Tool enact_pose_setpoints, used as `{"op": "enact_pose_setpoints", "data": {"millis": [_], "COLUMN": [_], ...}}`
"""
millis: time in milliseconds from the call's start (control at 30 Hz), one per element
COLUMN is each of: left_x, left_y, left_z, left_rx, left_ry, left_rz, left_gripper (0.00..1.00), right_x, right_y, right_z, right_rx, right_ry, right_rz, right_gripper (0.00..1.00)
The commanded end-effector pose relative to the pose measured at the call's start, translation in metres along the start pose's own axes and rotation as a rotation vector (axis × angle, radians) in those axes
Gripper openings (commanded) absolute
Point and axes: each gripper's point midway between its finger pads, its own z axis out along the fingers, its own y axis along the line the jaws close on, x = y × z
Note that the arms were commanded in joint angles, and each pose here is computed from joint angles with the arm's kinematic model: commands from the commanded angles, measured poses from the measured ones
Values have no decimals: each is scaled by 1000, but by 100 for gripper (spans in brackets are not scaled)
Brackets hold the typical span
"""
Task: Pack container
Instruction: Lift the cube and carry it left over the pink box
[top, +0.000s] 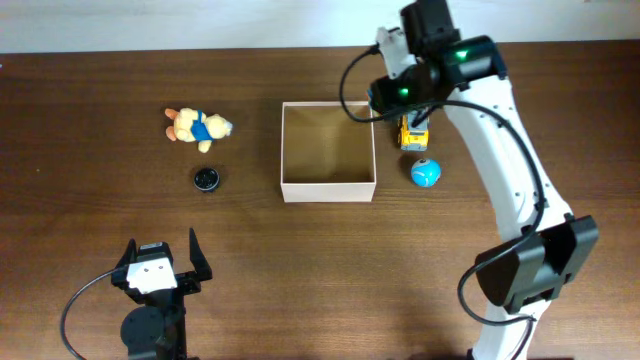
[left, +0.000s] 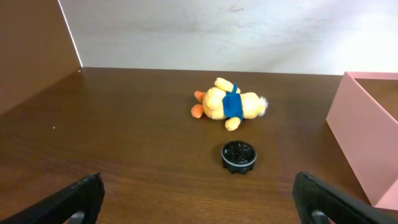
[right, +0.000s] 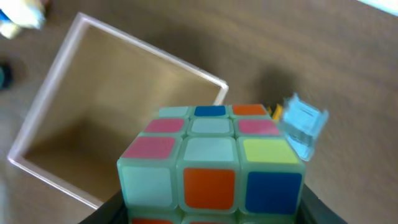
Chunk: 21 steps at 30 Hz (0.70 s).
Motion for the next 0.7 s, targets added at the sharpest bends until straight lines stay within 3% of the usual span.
{"op": "enact_pose_setpoints", "data": {"millis": [0,233,667], "left_x": [2,2,2], "left_y": [1,1,1], "left_z": [1,1,1], "left_rx": [-7,-7,-7], "left_ry": [2,2,2], "left_rz": [-5,-5,-5], "left_gripper": [99,99,99], "right_x": [-19,-35,-14], "right_y": [12,23,21], "right_z": [-5,4,69], "right_rx": [29,40,36], "right_ry": [-68,-123,2], "right_rz": [45,47,122], "right_gripper": [30,30,27]}}
